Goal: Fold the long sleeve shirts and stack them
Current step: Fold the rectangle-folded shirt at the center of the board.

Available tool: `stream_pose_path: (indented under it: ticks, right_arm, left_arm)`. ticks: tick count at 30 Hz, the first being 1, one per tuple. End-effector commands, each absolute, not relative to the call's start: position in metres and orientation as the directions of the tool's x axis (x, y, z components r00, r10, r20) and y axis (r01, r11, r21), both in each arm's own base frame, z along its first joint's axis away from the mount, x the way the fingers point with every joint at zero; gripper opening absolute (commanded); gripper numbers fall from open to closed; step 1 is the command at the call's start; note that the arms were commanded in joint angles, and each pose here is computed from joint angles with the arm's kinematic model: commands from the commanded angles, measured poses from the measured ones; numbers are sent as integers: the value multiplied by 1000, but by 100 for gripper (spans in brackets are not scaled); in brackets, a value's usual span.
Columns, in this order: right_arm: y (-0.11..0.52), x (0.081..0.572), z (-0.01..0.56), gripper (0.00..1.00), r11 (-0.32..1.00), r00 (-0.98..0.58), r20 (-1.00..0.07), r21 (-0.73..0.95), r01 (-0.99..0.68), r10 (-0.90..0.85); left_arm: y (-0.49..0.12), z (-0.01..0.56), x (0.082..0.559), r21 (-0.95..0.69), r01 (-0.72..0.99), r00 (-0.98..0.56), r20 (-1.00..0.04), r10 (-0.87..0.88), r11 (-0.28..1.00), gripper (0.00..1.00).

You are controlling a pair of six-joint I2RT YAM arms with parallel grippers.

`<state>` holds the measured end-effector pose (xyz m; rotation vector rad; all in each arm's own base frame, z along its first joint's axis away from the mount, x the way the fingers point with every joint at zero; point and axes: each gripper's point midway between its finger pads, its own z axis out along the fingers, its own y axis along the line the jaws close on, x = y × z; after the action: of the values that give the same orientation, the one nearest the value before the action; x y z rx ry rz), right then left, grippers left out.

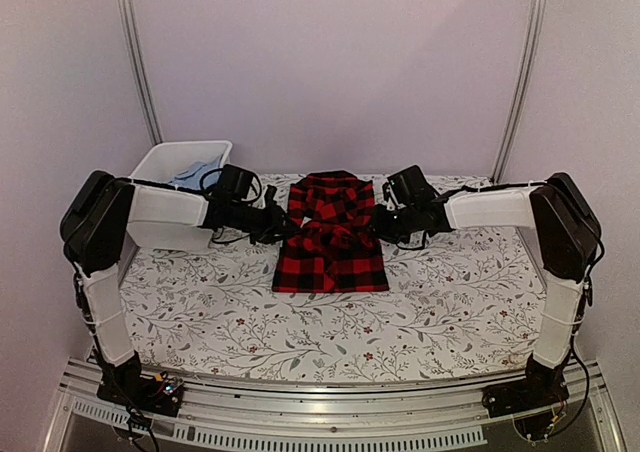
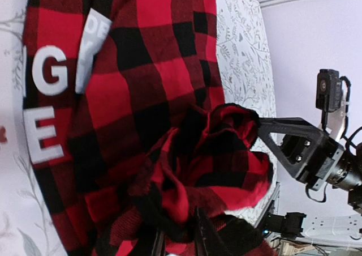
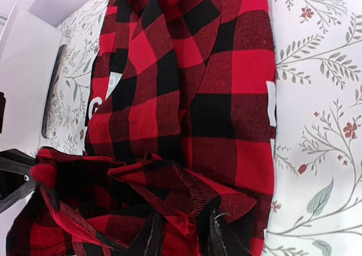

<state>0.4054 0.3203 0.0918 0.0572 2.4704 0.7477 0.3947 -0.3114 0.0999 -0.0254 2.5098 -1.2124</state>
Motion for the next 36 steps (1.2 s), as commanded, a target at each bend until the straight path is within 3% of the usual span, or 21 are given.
stream_pose_path:
  ticks: [1,4,7,13,17,20,23,29,36]
  right_arm:
    - [321,427,97,35,844,-842,-508,519,-133,181]
    - [313,433,110,53,856,-825,-534,501,-130,187]
    - [305,432,123,62,871,-810,-558,473,-132,180]
    - [303,411,139,67,870,-803,-580,459,-179,140]
    - [328,390,139,54,850,-812,-579,463,-253,74]
    - [346,380,127,32,823,-833,-552,488,-292,31]
    - [359,374,109,18,794,-860,-511,525,-307,6]
    - [379,373,96,14,739,-872,-488,572,-355,-41]
    - [380,413,71,15,698,-893,-447,623,-354,-55]
  left_arm:
    - [-310,91,422,-762,132,-938,-304,-170,634,34]
    - [-307,104,436,-752,163,-923,-346,-172,639,49]
    - [-296,122,446,-733,183,-902,-390,-185,655,63]
    - [-269,147,444,-703,206,-864,-457,-211,681,71]
    - [-267,147,423,-707,206,-867,-453,-208,676,66]
    - [-269,141,405,-712,202,-876,-438,-202,673,60]
    - [-269,133,389,-720,189,-888,-415,-197,667,56]
    - [-268,128,368,-725,181,-899,-396,-189,664,55]
    - [-270,129,355,-728,182,-908,-382,-170,661,53]
